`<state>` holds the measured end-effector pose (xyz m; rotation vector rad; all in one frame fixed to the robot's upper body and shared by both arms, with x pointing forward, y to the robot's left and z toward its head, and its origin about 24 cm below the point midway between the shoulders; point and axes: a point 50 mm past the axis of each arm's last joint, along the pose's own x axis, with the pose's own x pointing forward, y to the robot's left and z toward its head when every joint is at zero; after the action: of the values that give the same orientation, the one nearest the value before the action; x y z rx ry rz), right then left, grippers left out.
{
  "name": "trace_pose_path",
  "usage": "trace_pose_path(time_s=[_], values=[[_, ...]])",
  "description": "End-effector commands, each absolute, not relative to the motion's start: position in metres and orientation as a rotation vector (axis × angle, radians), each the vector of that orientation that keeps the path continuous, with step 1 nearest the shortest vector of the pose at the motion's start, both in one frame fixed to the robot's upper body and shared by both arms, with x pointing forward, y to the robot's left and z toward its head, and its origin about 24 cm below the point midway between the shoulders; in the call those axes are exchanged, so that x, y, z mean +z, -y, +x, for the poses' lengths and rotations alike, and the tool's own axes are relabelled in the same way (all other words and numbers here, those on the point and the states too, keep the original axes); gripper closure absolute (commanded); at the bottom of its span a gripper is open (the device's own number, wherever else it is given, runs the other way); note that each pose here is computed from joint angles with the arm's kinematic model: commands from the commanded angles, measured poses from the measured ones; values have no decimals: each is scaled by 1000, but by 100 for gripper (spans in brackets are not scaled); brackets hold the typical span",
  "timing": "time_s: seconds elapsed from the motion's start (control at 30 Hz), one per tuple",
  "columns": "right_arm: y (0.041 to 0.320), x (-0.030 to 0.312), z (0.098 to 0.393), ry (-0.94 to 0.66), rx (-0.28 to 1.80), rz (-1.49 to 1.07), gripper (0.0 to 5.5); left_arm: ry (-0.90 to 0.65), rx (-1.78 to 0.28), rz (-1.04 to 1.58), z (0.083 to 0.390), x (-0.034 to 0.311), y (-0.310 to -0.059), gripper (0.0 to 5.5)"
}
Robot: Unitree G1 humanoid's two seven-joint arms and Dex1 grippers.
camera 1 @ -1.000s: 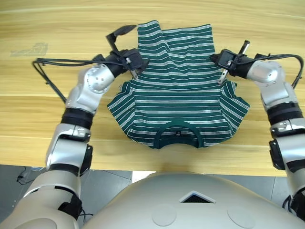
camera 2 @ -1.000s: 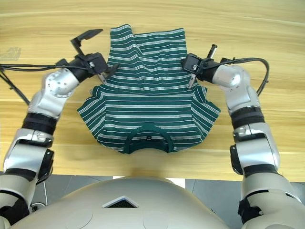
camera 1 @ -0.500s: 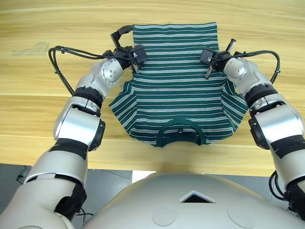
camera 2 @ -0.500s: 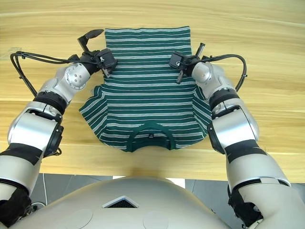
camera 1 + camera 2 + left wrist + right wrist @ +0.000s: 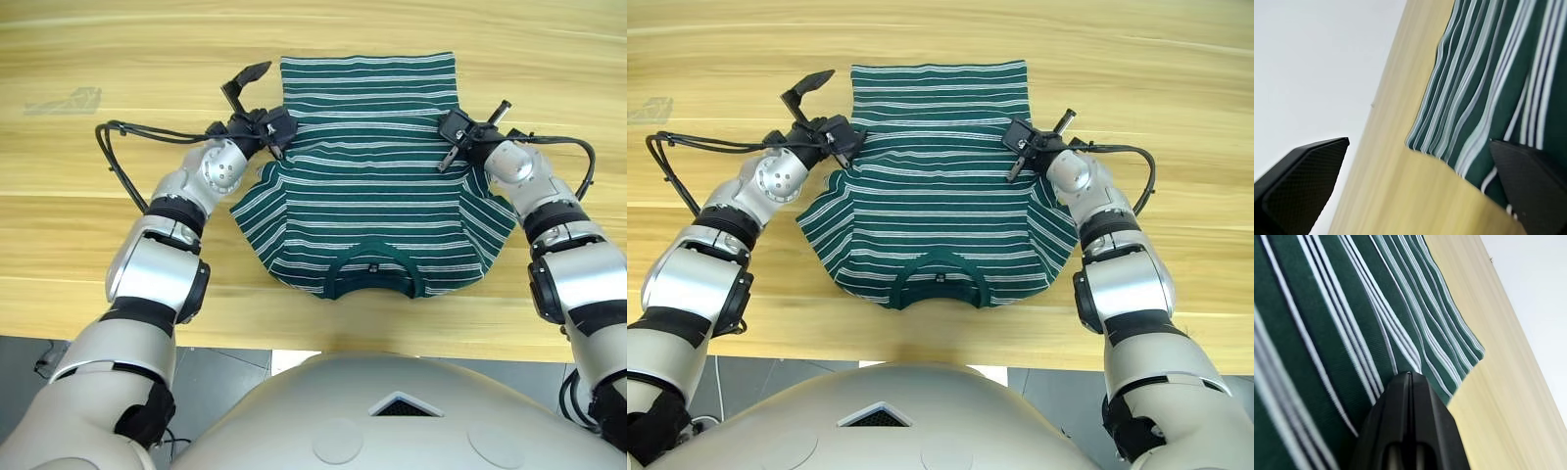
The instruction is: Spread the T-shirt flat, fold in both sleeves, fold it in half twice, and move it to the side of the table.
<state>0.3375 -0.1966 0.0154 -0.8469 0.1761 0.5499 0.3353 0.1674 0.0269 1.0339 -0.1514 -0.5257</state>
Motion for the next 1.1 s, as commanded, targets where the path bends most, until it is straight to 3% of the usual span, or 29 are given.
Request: trace_pose_path(time_s=[0.03, 0.13, 0.27, 0.43, 0.6, 0.83, 0.93, 1.1], values=[[221, 42, 342, -21, 367, -752, 548, 348, -379, 902, 337, 58, -170, 19], [236, 60, 342, 76, 248, -568, 548, 412, -332, 811, 331, 71, -174, 19], [230, 66, 335, 182, 260, -430, 548, 450, -330, 795, 320, 77, -174, 19], [239, 96, 320, 415, 168, 13, 548, 441, -40, 360, 290, 113, -214, 19], [236, 95, 298, 495, 84, 142, 548, 235, -62, -123, 197, 100, -216, 19], [250, 103, 269, 579, -76, 160, 548, -116, -40, -576, 120, 61, -209, 19], [251, 104, 264, 578, -101, 163, 548, -192, 11, -597, 107, 53, -216, 19], [250, 109, 259, 602, -114, 174, 548, -319, 38, -498, 115, 33, -214, 19]])
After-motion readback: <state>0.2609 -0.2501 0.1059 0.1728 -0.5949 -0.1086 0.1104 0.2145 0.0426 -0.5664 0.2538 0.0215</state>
